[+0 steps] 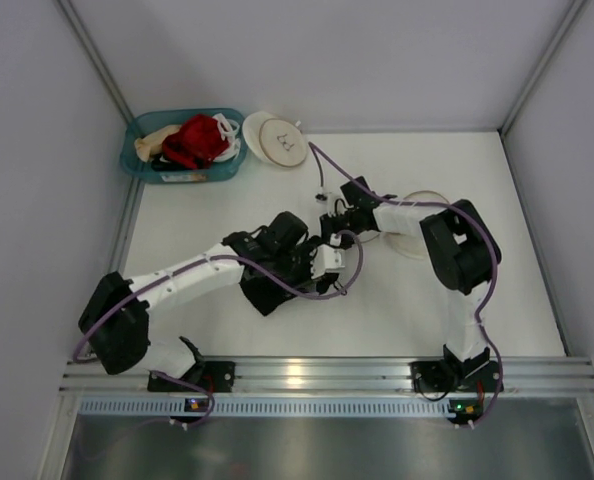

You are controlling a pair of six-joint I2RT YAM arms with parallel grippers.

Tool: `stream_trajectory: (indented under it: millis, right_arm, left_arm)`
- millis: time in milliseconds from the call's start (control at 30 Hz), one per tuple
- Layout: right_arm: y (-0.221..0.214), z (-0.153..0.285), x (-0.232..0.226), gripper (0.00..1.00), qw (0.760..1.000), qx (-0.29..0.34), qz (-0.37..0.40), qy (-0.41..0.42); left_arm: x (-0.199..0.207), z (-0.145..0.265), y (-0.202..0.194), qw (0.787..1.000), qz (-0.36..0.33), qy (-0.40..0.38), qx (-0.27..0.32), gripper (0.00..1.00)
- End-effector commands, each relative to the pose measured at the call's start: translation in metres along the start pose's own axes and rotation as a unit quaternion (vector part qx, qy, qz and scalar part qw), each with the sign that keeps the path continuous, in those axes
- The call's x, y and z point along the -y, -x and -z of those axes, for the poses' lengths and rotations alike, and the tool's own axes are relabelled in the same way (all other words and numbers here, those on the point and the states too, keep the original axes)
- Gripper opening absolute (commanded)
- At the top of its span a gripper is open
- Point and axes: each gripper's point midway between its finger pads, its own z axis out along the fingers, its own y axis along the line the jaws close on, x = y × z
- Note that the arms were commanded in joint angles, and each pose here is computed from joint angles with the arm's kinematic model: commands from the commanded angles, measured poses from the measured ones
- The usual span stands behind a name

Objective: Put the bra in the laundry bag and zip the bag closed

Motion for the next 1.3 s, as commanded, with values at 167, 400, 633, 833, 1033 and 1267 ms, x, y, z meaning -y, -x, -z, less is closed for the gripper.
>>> stream_trajectory:
  millis: [167,400,633,833,1033,1267]
  right_arm:
    - [0.007,0.005,-0.030,0.00,0.997,0.021,0.077,0.010]
    - [-0.006,0.009,-0.040,0.00,0.994,0.008,0.106,0.008]
    - [0.002,0.026,-0.043,0.15,0.991,0.017,0.133,-0.017]
    - [0.029,0.059,-0.047,0.46,0.983,0.026,0.174,-0.052]
    - [0.040,0.085,-0.033,0.62,0.984,0.038,0.160,-0.072]
    - [0.038,0.074,-0.014,0.63,0.991,0.050,0.107,-0.056]
  left_arm:
    - [-0.030,0.051,0.066,0.992,-0.010,0.099,0.079,0.00]
    - [-0.079,0.074,0.055,0.974,0.045,0.202,0.091,0.00]
    - [-0.090,0.057,0.001,0.975,0.068,0.209,0.027,0.00]
    - [-0.082,0.033,-0.038,0.979,0.066,0.191,-0.019,0.00]
    - [-0.083,0.020,-0.057,0.976,0.091,0.193,-0.040,0.00]
    - [-0.089,0.027,-0.061,0.970,0.105,0.215,-0.038,0.00]
